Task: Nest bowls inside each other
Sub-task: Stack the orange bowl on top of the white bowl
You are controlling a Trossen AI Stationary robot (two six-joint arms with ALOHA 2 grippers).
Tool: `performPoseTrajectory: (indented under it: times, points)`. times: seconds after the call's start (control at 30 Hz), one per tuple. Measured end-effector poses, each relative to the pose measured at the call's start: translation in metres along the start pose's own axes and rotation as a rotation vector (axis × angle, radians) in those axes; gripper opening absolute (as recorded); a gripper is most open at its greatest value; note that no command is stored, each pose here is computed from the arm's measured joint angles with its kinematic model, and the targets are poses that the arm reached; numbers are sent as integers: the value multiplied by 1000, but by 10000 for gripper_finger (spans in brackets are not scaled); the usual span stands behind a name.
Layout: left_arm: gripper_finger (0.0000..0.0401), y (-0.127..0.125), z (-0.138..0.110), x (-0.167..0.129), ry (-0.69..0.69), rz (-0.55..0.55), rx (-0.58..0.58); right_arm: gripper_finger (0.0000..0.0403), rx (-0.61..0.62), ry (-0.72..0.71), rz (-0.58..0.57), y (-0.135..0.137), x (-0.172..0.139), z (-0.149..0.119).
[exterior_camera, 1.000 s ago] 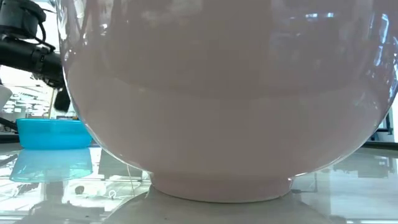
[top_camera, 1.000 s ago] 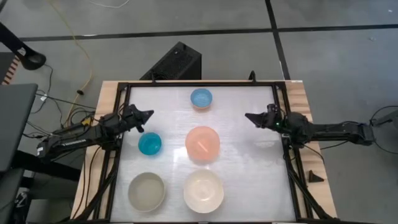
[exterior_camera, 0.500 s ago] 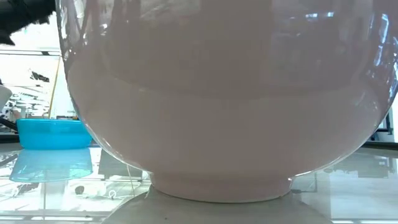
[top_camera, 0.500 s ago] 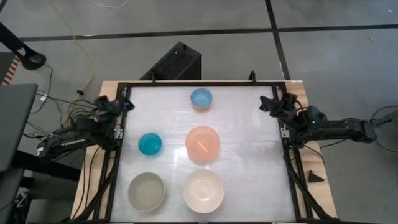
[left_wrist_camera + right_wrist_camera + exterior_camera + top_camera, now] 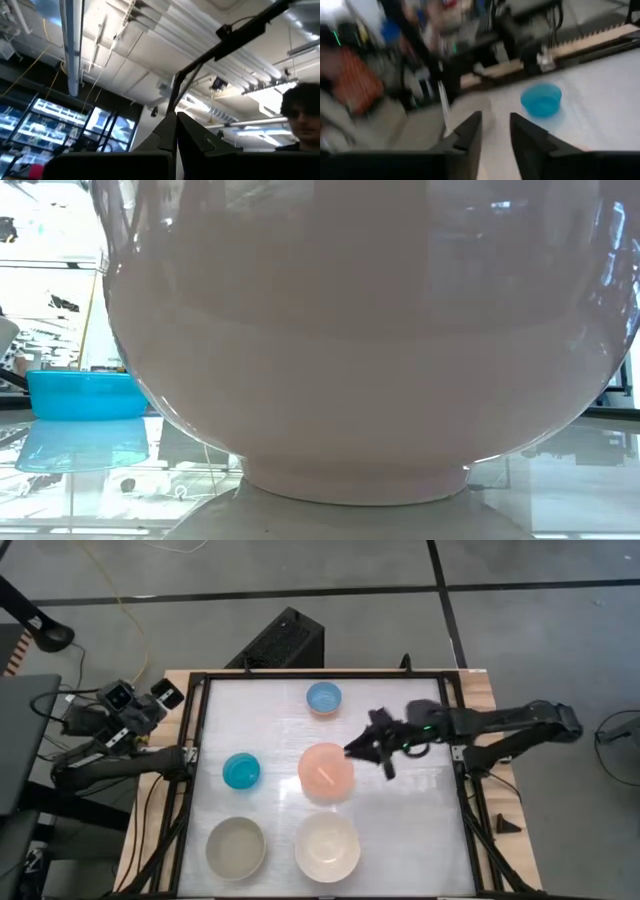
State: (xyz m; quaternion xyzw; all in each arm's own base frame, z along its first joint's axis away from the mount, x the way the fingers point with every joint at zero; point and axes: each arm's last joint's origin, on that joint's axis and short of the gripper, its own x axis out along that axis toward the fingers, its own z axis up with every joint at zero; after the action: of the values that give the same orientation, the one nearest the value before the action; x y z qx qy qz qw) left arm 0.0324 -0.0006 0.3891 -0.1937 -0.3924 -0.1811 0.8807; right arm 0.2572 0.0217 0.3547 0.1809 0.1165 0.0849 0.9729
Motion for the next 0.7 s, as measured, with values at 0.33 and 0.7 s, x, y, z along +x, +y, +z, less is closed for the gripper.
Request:
performPoseTrajectory:
  times: [0.33, 0.7]
  points:
    - [0, 4, -6, 1, 118, 51, -84, 225, -275, 550, 118, 10, 65, -54]
    - [0, 5, -7, 0, 129, 54, -122, 196, -453, 783, 74, -17, 113, -113]
